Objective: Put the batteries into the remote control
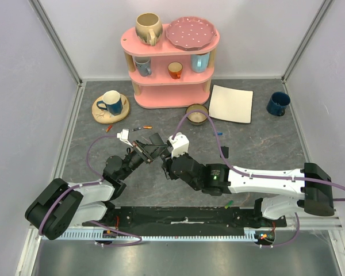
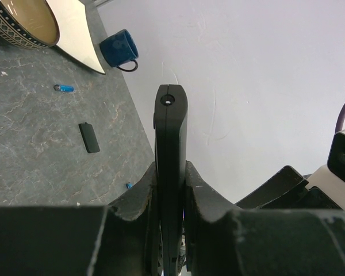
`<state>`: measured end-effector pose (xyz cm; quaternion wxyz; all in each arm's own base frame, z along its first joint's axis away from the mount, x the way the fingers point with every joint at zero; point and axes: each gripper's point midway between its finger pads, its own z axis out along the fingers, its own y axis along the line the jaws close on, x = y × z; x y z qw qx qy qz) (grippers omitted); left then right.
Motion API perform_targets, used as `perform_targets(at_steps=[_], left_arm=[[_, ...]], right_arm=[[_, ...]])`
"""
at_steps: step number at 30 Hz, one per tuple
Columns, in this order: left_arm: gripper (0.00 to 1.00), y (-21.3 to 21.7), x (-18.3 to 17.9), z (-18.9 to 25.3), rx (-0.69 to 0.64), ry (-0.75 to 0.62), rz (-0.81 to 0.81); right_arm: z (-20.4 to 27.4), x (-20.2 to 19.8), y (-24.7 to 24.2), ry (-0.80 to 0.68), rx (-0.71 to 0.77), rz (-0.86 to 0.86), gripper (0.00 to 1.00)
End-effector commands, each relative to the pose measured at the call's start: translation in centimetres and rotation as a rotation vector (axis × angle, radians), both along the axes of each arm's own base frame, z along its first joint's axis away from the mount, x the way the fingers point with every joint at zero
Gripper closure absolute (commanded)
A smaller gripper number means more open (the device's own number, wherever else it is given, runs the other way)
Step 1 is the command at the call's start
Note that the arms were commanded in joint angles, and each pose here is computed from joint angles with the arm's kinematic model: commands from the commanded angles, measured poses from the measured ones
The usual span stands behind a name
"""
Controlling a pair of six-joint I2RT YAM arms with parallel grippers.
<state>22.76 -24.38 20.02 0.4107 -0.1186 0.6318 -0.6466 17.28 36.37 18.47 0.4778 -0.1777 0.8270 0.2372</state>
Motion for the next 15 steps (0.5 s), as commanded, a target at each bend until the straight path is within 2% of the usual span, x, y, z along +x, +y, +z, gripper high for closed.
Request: perform_targets(at_steps=[1, 15], left_arm=[[0.98, 0.7, -1.3, 6.9, -0.173, -0.218, -0.01], [0.98, 0.5, -1.2, 6.1, -0.162, -0.191, -0.018]], right_arm=[[1.2, 0.9, -0.5, -0.028, -0.012, -0.051, 0.51], [2.7, 1.4, -0.5, -0.048, 0.006, -0.065, 0.45]])
